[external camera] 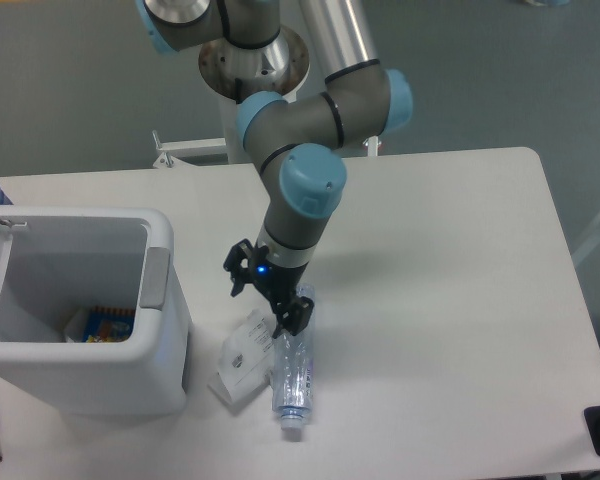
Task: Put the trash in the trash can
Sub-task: 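Lower the gripper onto the white paper packet and close on it, then lift the paper packet and carry it over the white trash bin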
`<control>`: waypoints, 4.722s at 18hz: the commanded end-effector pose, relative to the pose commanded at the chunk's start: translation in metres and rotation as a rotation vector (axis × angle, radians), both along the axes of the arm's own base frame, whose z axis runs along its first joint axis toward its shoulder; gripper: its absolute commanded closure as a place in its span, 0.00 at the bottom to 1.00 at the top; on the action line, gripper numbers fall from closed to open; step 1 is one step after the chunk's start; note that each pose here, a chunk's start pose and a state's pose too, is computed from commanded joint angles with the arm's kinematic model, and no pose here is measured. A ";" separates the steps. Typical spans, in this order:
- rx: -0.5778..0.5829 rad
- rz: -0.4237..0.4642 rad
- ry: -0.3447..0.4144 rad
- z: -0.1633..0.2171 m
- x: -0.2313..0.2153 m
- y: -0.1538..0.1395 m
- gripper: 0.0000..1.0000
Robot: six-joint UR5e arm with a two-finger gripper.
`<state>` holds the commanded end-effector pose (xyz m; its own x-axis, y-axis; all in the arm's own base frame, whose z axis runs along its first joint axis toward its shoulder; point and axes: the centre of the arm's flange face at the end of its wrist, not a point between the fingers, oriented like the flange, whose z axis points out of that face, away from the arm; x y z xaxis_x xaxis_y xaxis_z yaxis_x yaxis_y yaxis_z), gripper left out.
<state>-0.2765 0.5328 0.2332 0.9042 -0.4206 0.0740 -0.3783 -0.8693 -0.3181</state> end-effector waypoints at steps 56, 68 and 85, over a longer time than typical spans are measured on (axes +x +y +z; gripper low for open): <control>0.205 0.225 0.016 0.081 -0.016 0.018 1.00; 0.520 0.455 -0.134 0.239 -0.082 0.028 1.00; 0.566 0.448 -0.364 0.296 0.054 -0.013 1.00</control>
